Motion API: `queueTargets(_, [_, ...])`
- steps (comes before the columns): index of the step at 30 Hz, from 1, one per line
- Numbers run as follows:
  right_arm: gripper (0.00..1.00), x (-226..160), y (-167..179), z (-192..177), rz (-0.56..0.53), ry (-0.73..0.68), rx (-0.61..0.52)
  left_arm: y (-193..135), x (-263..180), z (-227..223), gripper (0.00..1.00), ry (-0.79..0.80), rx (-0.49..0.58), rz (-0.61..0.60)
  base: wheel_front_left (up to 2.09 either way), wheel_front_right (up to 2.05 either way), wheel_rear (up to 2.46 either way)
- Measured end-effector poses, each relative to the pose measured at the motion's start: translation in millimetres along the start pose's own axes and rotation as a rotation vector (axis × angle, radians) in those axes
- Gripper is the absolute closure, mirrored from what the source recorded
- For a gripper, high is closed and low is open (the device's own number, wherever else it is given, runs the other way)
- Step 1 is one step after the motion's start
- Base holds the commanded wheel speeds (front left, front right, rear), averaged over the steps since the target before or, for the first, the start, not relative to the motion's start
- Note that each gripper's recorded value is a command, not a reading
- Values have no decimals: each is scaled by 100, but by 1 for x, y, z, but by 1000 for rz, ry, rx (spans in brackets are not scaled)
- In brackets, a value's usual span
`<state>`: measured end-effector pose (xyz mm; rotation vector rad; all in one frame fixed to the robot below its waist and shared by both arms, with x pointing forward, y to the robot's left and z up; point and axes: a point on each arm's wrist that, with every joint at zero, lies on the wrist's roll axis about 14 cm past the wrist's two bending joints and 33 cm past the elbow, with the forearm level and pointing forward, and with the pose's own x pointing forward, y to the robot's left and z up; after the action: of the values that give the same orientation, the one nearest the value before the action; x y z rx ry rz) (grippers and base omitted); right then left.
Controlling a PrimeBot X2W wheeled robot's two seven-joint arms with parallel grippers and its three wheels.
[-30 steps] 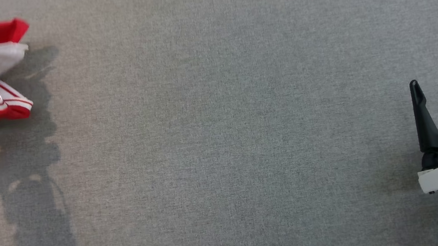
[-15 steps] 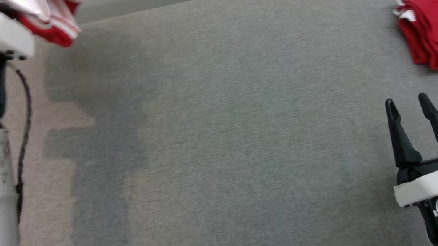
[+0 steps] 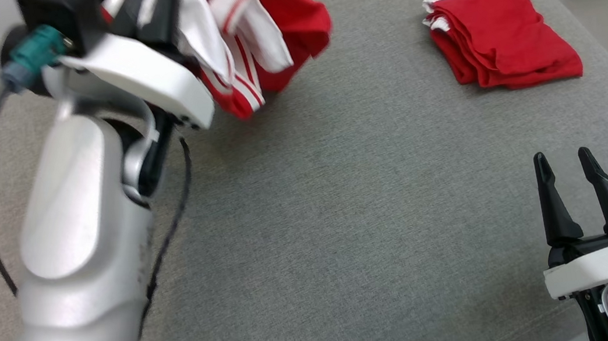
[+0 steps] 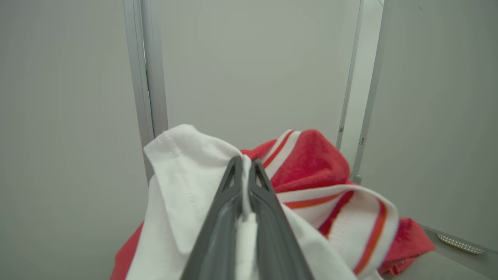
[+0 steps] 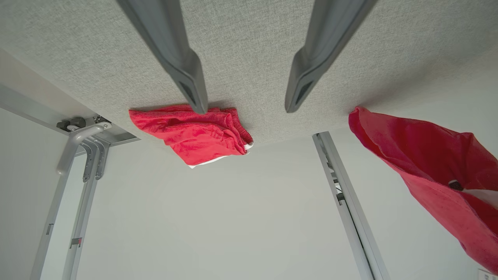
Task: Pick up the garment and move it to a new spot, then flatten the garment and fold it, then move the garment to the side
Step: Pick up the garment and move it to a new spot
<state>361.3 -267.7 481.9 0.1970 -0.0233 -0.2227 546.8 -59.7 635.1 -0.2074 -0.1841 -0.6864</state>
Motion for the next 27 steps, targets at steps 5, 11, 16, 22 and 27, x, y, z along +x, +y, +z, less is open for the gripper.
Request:
queueTargets(5, [0,-5,-6,0,-19,0,-2,-21,-17,-43,100,75,-70,-21,0,0,0])
queueTargets(11, [0,-5,-3,-5,-14,15,-4,-29,-60,-114,100,238,-145,13,0,0,0])
queueTargets(16, [0,-3,2,-10,1,28,-2,-39,-103,-165,100,374,-187,42,0,0,0])
queueTargets(22, [0,1,14,-12,40,32,-15,-46,-127,-185,0,431,-181,42,0,0,0])
queueTargets(27, [0,3,22,-6,71,13,-17,-37,-118,-150,0,285,-172,72,0,0,0])
